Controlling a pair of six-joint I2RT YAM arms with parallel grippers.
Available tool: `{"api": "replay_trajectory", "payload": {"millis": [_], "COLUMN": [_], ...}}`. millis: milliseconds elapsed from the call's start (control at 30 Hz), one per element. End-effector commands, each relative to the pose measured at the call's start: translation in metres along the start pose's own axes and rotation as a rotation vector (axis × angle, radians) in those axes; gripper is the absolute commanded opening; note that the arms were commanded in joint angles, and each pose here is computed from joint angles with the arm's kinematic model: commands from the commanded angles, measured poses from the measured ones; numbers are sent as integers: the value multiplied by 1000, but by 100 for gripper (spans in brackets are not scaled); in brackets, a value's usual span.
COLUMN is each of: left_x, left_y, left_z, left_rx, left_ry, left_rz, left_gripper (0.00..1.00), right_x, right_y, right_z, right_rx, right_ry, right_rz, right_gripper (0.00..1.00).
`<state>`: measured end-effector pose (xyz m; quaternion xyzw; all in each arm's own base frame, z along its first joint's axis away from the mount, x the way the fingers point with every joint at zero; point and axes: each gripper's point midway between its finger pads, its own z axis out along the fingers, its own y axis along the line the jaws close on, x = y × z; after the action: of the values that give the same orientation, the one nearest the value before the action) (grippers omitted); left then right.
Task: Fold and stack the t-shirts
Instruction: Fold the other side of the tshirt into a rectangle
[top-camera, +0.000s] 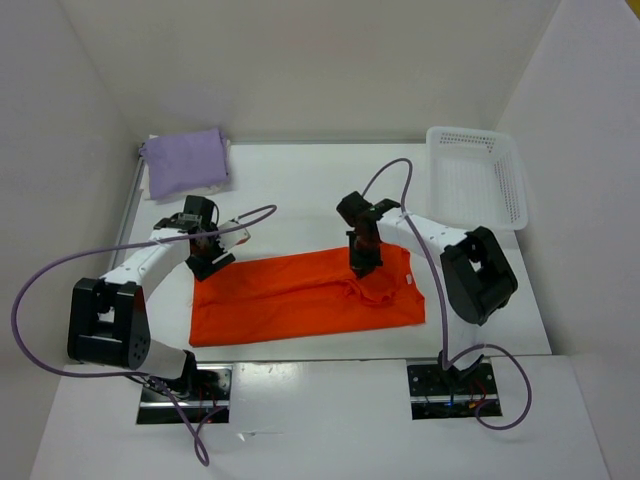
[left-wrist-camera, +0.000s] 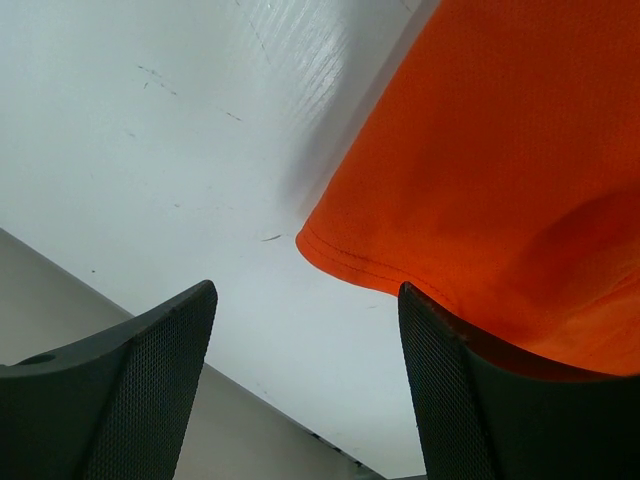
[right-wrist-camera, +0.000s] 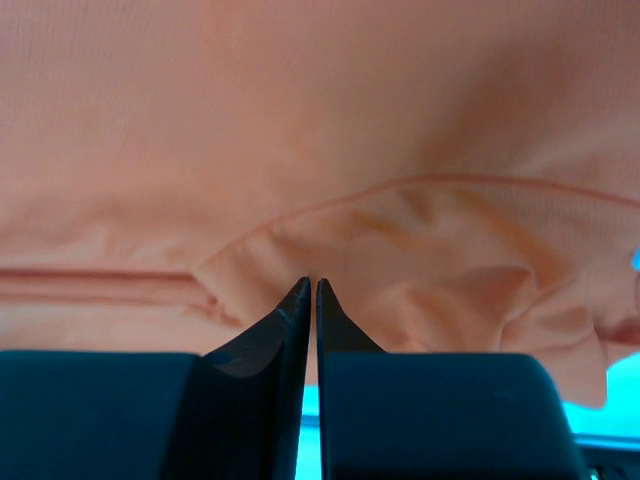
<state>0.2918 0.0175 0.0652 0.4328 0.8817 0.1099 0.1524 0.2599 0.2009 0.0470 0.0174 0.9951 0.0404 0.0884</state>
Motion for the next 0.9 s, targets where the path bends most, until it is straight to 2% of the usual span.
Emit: {"api": "replay_trajectory", "payload": {"millis": [0, 67, 200, 467, 533, 633, 667, 767, 867], "left_x": [-2, -1, -1, 1, 1, -1, -1, -2, -4], "left_y": [2, 1, 0, 2, 0, 5, 5, 8, 10], "left_z": [-2, -2, -2, 6, 9, 7, 7, 7, 8], "left_rx": [-13, -7, -6, -4, 3, -16, -16, -29, -37], "left_ry": [-12, -6, -6, 22, 30, 23, 23, 23, 16], "left_rz": [-41, -41, -51, -70, -79, -81, -81, -82, -94], "left_gripper": [80, 80, 80, 80, 82, 82, 82, 83, 84], "right_x": [-11, 5, 36, 44, 40, 21, 19, 13, 26], "right_y": [20, 24, 29, 24, 26, 30, 29, 32, 8], "right_z": [3, 9, 17, 26, 25, -2, -12, -52, -59], "right_rx": [-78, -109, -152, -148, -147, -156, -153, -209, -150], "right_ry": [-49, -4, 78, 81, 82, -6, -19, -97, -130], "right_rz": [-24, -50, -66, -45, -44, -45, -34, 18, 125], "right_gripper": [4, 0, 0, 0, 6, 30, 35, 39, 39]}}
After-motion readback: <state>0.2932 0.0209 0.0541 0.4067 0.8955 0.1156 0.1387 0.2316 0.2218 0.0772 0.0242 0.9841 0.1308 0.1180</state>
